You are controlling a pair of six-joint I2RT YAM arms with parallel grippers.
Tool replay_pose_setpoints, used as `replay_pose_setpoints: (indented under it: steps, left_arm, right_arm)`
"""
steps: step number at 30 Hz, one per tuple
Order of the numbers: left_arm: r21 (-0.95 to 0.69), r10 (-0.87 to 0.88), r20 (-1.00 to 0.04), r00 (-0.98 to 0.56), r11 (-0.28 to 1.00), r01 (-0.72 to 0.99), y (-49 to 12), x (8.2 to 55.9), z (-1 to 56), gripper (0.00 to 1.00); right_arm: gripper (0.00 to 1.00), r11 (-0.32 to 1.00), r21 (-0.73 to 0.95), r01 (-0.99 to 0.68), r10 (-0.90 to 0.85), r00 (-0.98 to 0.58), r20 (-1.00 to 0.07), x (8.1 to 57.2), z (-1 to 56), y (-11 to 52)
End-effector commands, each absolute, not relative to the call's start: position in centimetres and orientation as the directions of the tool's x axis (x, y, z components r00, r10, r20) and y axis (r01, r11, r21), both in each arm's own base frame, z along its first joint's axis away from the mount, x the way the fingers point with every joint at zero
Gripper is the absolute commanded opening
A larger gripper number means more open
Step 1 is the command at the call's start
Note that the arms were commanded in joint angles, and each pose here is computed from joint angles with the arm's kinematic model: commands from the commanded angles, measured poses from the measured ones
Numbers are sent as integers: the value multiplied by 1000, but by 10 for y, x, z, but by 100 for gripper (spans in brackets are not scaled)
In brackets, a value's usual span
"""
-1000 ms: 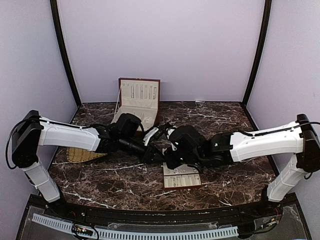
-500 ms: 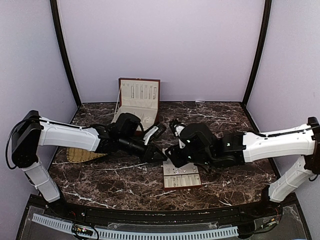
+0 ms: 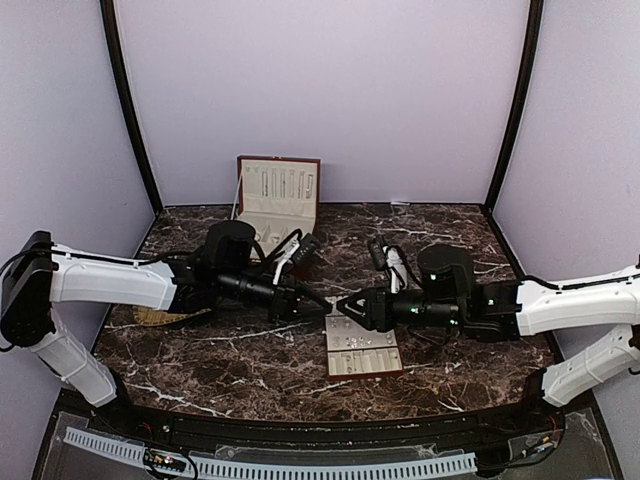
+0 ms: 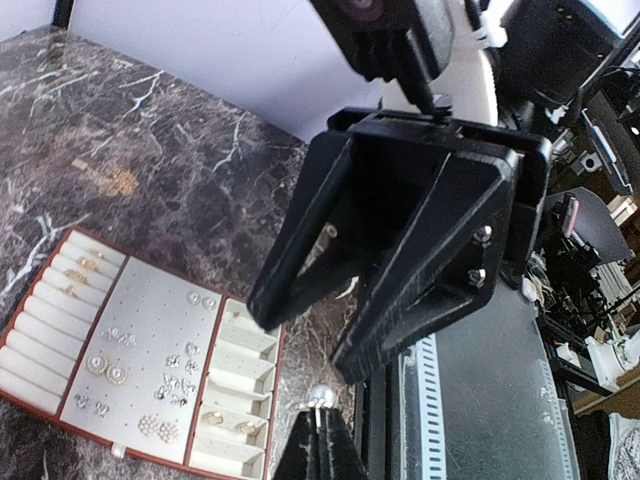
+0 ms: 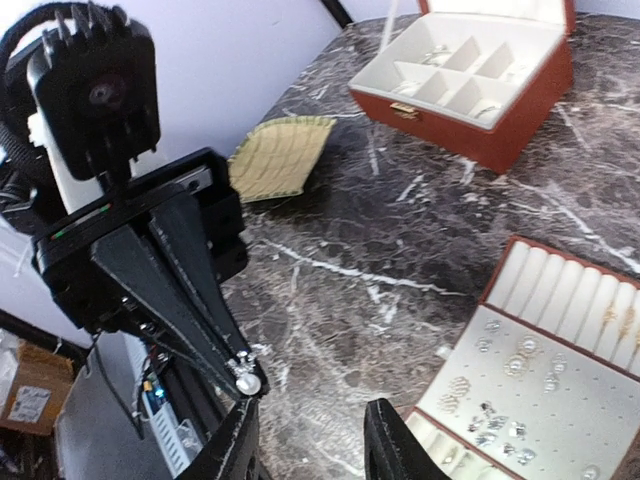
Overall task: Organize the mixed jewelry
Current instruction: Pass from the right arm to the left, then pass from the left arm to the right
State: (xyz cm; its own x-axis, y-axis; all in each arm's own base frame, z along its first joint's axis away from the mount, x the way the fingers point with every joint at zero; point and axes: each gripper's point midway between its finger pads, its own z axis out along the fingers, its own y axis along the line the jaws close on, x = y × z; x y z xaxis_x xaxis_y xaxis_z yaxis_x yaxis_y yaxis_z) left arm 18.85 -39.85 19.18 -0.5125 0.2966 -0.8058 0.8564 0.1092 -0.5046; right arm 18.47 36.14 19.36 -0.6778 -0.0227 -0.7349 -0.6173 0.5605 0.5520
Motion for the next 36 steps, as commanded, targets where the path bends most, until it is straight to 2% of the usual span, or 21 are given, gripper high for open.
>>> replay_pose_setpoints:
  steps: [1,7,11,14,17,20,27,36]
  left_arm:
    - [-460,241,-865,-441,-26,888,-398,172,222,0]
    - [-440,233,-877,-419,-40,897,-395,169,227,0]
    - [-431,227,-883,-412,-38,902,-394,168,229,0]
    - [-427,223,-886,-407,-45,903,-394,167,231,0]
    - [-425,220,-887,-406,-48,904,-393,166,232,0]
    - [-423,217,-889,-404,-51,905,-393,166,233,0]
    - [-427,219,-887,-407,-47,903,-393,166,231,0]
    - [-424,215,-889,-404,-53,904,-393,165,233,0]
  right_arm:
    - [35,329,649,-686,56,-672,-739,165,245,380]
    - [28,293,676,-676,70,-690,-720,164,247,386]
    - [19,295,684,-668,74,-697,-713,165,245,386]
    - [19,314,685,-657,80,-701,-709,167,242,383]
    - [25,344,689,-638,87,-709,-700,172,235,378]
    - [26,333,696,-636,82,-716,-694,170,233,378]
    - [19,284,702,-653,76,-714,-696,165,238,381]
    - [15,292,702,-649,72,-717,-693,168,236,385]
